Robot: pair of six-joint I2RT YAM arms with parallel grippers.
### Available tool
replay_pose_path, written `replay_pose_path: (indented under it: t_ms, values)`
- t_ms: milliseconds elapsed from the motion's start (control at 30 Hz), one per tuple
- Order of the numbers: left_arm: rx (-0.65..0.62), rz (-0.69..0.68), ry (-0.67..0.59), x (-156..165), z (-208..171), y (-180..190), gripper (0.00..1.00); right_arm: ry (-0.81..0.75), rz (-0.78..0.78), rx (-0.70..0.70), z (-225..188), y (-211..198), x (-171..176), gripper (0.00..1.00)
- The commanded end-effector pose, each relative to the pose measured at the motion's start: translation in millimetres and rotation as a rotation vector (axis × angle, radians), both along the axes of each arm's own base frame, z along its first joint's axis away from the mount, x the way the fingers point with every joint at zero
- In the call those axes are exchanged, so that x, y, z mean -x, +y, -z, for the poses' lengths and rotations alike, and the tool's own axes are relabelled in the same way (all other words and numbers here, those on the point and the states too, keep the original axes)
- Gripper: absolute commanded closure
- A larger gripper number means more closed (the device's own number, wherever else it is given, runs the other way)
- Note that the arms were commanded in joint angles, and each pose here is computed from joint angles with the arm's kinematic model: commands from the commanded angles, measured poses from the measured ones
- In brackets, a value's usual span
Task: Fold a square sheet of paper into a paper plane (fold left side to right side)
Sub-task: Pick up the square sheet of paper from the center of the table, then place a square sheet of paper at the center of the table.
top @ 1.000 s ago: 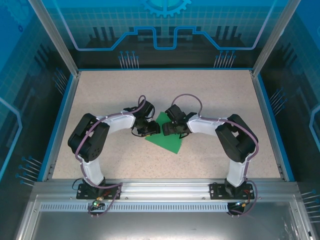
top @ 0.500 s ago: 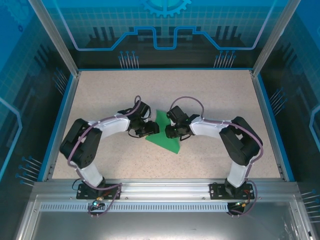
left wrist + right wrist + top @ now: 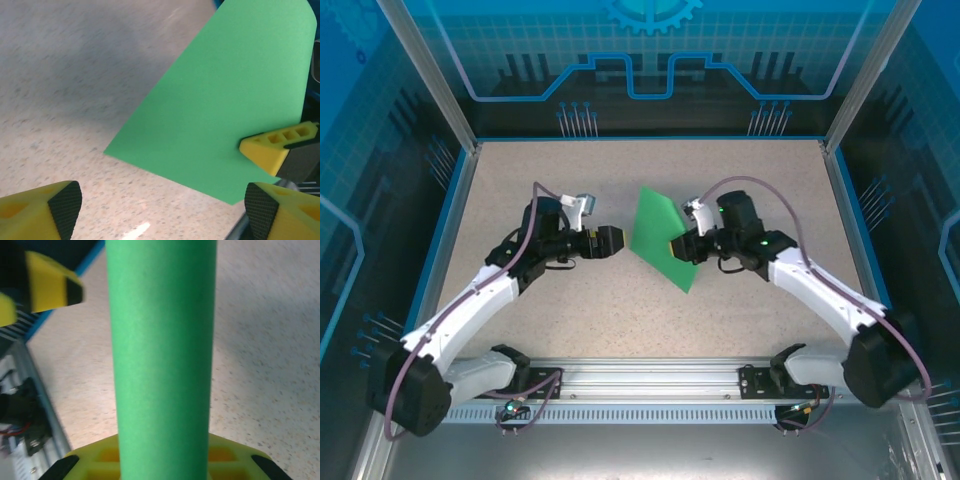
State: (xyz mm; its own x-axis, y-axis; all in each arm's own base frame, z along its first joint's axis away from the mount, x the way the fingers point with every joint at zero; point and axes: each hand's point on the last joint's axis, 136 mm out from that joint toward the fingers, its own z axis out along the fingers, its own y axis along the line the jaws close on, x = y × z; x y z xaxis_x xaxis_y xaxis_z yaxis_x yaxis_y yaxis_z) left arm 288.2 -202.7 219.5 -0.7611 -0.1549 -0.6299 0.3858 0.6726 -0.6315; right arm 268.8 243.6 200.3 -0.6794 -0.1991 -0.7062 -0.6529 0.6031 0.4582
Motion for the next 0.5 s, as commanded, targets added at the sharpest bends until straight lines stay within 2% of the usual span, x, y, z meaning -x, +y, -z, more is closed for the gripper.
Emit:
replay_pose_path:
  t_ms: [0,200,300,367,467]
  values:
    - [0.079,0.166,-0.158,16,-34,-16,0.08,0.008,-0.224,-0.098,-29,7,48,0.77]
    - [0.193,0.336,-0.215,32,-60,-36,0.08,-0.044,-0.333,-0.182,-70,10,71,0.76]
    - [0.233,0.384,-0.214,36,-67,-42,0.14,-0.048,-0.351,-0.204,-77,13,71,0.76]
    - [0.256,0.410,-0.211,39,-70,-44,0.24,-0.045,-0.347,-0.203,-76,14,69,0.75]
    - [0.261,0.414,-0.200,40,-68,-45,0.57,-0.036,-0.300,-0.164,-69,11,59,0.68]
